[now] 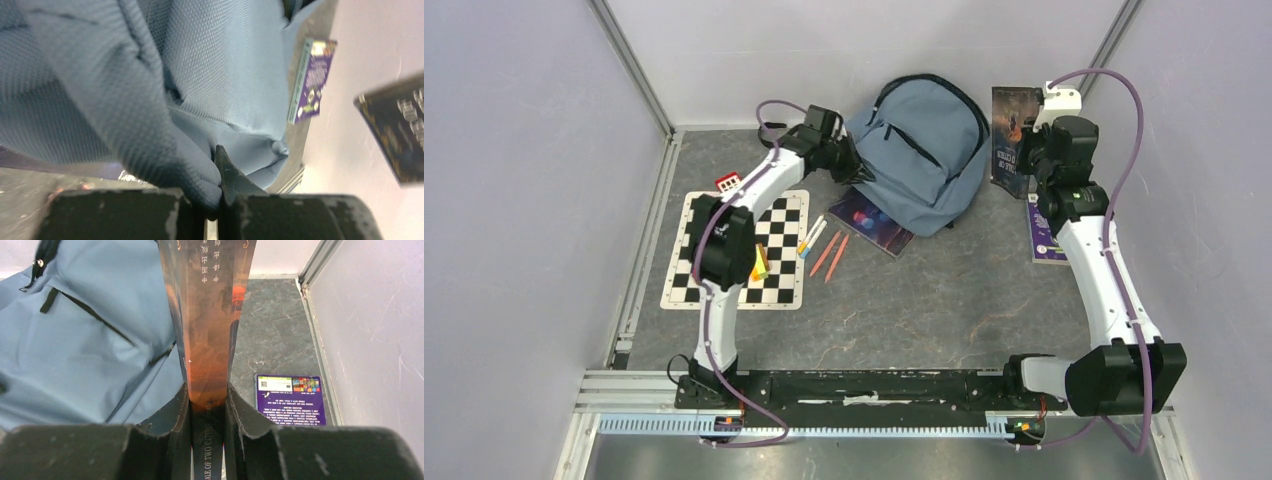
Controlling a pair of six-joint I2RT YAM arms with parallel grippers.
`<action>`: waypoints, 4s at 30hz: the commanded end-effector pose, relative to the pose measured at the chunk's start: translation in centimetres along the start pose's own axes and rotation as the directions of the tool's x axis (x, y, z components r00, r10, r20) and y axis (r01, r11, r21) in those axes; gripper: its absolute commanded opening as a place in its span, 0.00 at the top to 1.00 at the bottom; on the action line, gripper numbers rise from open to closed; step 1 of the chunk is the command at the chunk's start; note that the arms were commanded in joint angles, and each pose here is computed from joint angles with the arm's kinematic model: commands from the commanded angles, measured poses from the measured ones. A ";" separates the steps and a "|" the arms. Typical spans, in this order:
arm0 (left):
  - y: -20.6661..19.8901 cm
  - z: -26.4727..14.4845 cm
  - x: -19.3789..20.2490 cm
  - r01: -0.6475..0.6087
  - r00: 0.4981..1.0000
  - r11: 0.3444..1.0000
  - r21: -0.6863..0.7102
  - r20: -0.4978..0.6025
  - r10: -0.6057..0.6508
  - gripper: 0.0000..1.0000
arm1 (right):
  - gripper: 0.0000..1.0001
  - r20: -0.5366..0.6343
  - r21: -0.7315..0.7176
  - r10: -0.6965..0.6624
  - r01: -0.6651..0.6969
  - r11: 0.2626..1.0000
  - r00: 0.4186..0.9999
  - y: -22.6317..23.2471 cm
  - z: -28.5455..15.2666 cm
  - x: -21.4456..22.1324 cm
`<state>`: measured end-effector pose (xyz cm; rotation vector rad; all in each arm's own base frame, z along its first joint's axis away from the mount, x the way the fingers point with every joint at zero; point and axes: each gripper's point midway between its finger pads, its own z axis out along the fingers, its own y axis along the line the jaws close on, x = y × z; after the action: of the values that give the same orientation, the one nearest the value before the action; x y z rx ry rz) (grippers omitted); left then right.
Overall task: Pack the student bag
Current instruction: Adjust the student bag at the center of the board.
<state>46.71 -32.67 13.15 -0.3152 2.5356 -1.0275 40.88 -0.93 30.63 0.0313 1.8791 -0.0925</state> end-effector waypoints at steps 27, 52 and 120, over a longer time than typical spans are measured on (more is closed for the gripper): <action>-7.4 -10.7 -7.6 -0.402 0.822 0.902 -0.157 0.373 0.431 0.03 | 1.00 0.211 -0.138 0.115 -0.087 0.987 0.971 3.1 -1.7 -4.9; -10.1 6.9 -7.5 -0.082 0.923 0.984 0.161 0.384 0.014 0.05 | 1.00 0.163 -0.155 0.117 -0.092 0.984 0.980 3.8 -1.3 -1.5; -4.9 6.4 11.1 -0.743 0.668 0.669 -0.004 -0.068 0.742 0.02 | 1.00 0.161 -0.098 0.127 -0.113 0.989 0.979 2.5 -3.6 0.3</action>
<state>40.55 -43.45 10.53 0.6770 2.3109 -0.6586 36.64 1.95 25.56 0.0497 1.9245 0.0595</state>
